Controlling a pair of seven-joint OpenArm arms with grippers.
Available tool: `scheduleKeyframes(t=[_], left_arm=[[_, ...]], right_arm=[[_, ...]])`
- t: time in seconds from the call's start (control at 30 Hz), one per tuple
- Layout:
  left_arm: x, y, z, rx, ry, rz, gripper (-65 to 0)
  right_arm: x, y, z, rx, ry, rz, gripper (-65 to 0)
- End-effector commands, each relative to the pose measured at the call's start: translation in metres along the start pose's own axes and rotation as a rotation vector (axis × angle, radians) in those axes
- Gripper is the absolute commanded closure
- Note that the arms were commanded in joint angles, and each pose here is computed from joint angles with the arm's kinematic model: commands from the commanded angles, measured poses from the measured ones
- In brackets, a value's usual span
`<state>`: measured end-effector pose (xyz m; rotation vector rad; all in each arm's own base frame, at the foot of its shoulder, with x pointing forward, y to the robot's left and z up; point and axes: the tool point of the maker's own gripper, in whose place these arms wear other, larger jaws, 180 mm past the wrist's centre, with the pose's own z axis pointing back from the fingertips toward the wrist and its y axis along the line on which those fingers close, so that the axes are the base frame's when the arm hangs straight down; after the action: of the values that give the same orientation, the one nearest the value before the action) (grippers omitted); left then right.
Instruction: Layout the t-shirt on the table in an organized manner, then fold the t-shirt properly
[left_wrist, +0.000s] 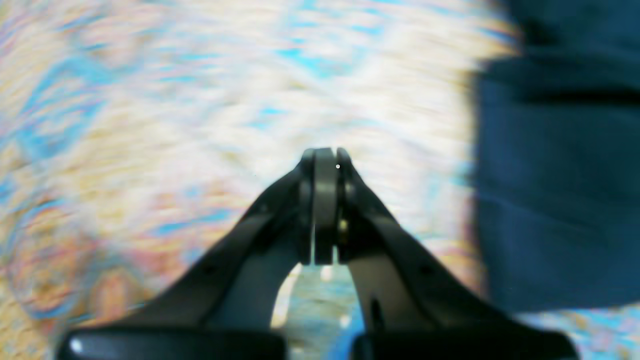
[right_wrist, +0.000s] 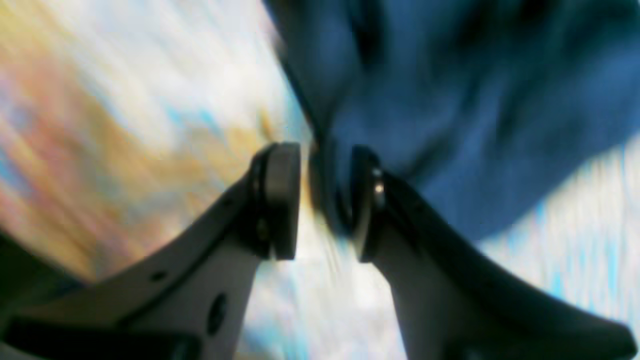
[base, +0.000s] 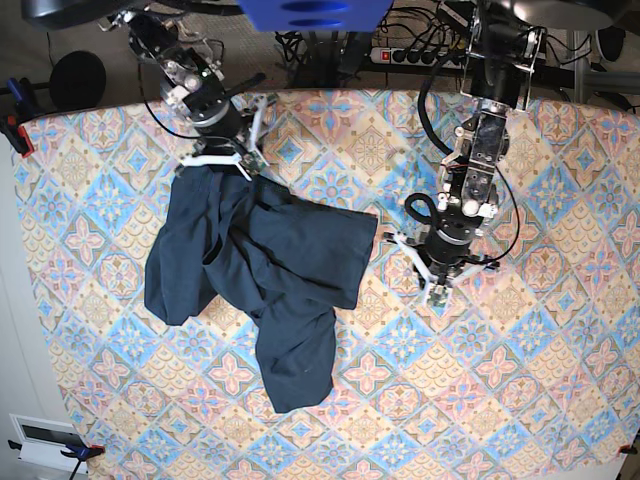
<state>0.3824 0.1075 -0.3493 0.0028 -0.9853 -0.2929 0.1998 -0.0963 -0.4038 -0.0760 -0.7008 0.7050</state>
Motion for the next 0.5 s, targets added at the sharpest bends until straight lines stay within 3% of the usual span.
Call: scheduleKeyframes(t=[0.0, 0.2, 0.47], left_arm=[[0.02, -0.001, 0.001, 0.003, -0.052, 0.003, 0.0], [0.019, -0.034, -0.001, -0.056, -0.044, 0.029, -0.4], [0.003, -0.061, -0.005, -0.103, -0.002, 0.054, -27.4]], right_arm=[[0.018, -0.01, 0.002, -0.034, -0.066, -0.019, -16.8], [0.019, -0.044, 0.002, -0.129, -0.075, -0.064, -16.8], [0.046, -0.085, 0.001, -0.221, -0.139, -0.07, -16.8]])
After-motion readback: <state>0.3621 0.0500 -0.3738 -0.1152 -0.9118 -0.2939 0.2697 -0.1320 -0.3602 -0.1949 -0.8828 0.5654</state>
